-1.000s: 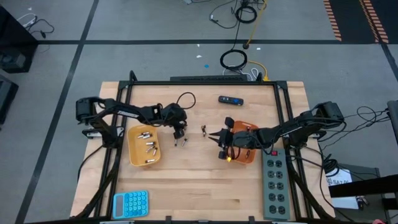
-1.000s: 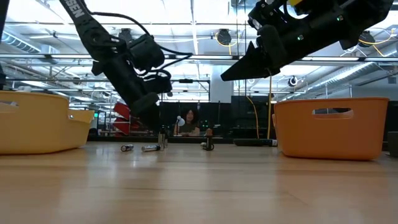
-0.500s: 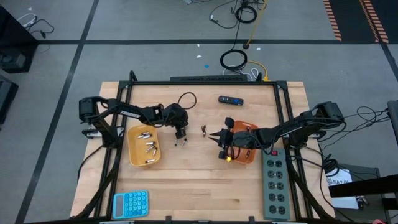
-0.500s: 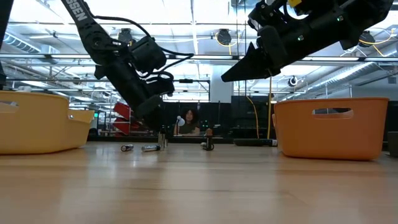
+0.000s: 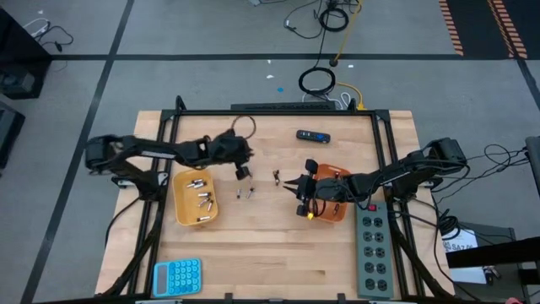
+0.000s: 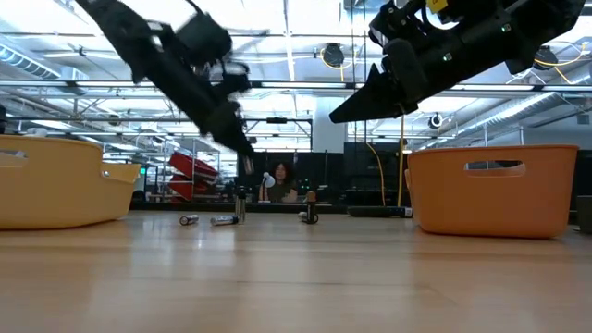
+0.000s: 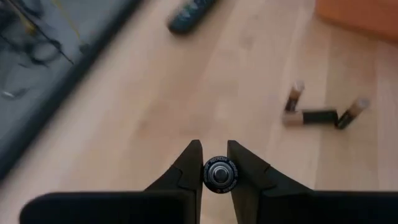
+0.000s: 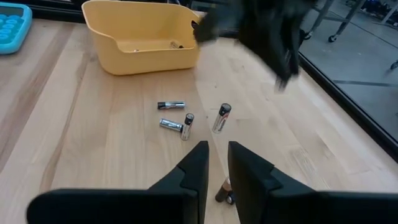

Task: Sort batteries
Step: Put the silver battery into the yellow bin

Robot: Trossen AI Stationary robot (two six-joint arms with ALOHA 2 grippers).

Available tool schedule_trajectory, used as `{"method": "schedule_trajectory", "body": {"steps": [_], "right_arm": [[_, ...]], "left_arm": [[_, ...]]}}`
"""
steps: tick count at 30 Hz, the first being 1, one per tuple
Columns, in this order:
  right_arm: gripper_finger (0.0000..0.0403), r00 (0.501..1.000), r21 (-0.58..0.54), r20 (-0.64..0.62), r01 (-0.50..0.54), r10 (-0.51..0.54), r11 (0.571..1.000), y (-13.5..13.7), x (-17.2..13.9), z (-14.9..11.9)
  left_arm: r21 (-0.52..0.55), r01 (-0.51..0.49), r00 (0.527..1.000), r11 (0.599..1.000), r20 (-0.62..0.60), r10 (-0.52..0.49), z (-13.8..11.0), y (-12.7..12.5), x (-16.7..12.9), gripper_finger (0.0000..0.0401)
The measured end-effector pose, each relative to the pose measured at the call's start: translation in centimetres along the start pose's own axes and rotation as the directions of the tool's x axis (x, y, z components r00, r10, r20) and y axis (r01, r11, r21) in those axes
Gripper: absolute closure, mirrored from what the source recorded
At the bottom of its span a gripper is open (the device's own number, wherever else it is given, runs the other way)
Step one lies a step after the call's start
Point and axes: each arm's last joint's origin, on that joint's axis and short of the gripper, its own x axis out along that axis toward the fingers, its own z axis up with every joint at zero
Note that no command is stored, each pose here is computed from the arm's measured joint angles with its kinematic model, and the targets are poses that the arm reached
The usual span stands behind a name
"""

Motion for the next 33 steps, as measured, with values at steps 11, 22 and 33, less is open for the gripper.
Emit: {"method": "schedule_trajectory", "body": {"steps": [11,22,33], "right_arm": [[0.0349,1.000,-0.004,-0.003,0.010,-0.011,1.000,-0.3,0.1,0.0],[0.0349,1.000,-0.008,-0.001,0.016,-0.016,1.000,-0.4,0.2,0.0],[0.0349,1.000,-0.008,-0.001,0.016,-0.016,1.000,-0.4,0.2,0.0]], "left_arm": [[-0.096,-0.072,0.997,0.993,-0.034,0.069,0.2,-1.1,-9.4,0.0348],[-0.213,-0.085,0.982,0.973,-0.182,0.046,-2.2,-3.4,-12.6,0.0348],[-0.312,-0.139,0.939,0.940,-0.344,0.024,-4.4,-5.1,-14.0,0.0348]]}}
